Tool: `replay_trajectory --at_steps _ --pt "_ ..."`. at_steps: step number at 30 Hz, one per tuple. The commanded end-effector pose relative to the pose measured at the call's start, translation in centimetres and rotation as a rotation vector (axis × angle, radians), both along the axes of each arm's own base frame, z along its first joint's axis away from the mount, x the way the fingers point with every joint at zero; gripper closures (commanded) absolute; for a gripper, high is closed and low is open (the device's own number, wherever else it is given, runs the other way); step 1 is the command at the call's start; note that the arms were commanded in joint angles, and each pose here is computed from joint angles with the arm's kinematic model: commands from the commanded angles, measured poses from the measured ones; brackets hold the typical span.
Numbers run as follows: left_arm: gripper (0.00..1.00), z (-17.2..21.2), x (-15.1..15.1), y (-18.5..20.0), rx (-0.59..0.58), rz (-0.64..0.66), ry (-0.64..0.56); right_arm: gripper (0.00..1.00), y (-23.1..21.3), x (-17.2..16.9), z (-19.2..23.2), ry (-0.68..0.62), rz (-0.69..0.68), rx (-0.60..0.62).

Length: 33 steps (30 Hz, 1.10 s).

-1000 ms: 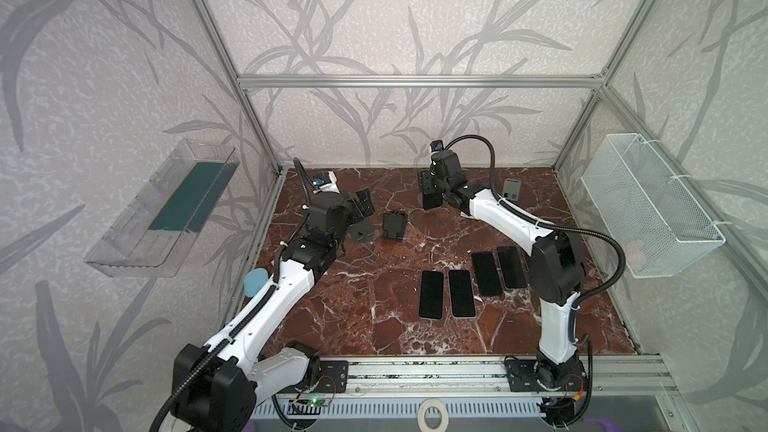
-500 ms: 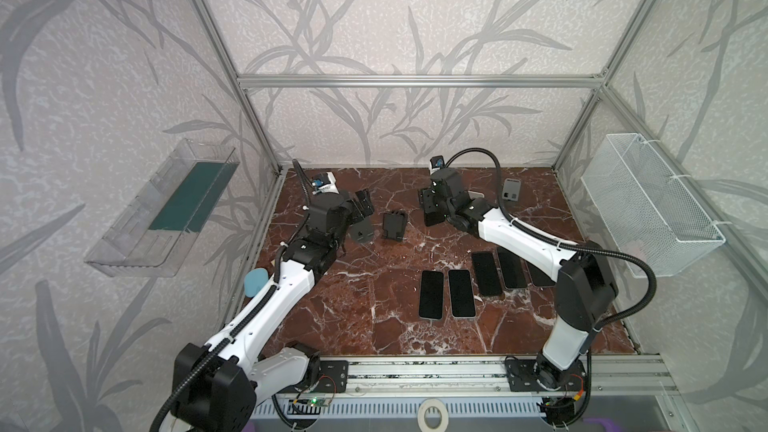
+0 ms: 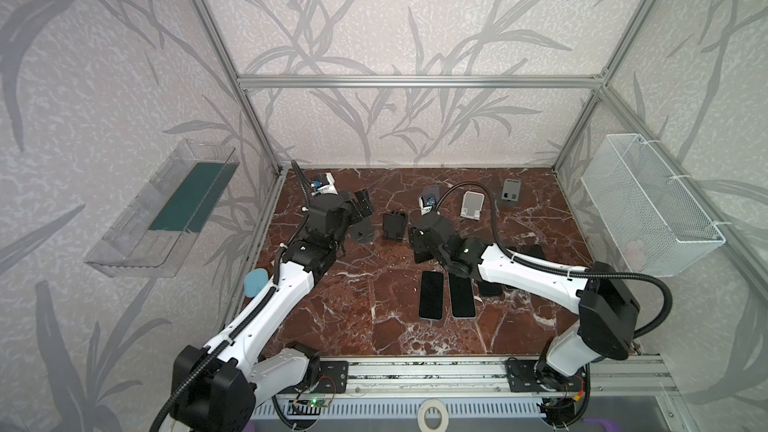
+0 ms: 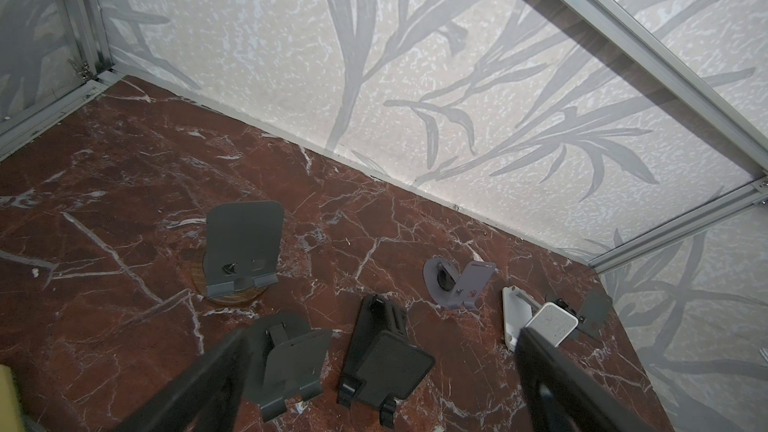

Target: Remove the phone from the phone stand

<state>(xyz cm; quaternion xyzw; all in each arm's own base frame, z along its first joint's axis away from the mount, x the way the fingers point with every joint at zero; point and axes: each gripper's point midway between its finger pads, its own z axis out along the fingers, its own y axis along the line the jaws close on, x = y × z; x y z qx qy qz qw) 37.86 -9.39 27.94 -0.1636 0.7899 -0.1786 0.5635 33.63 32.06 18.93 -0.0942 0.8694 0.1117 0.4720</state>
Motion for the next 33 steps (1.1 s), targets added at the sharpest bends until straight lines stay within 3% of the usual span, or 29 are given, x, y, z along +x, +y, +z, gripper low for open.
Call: replay_trajectory --at_steps 1,10,33 --pt "0.01 0.8 -0.2 0.5 -0.014 0.019 -0.031 0.34 1.3 -1.6 1.6 -0.007 -0.022 0.09" --pt "0.01 1.2 -0.5 0.4 -0.044 0.011 -0.047 0.35 5.1 -4.8 -0.7 0.026 -0.008 0.114" --pt "0.02 0.0 -0.1 0.1 -0.052 0.009 -0.021 0.33 7.6 -8.2 -6.7 0.153 -0.037 0.066"
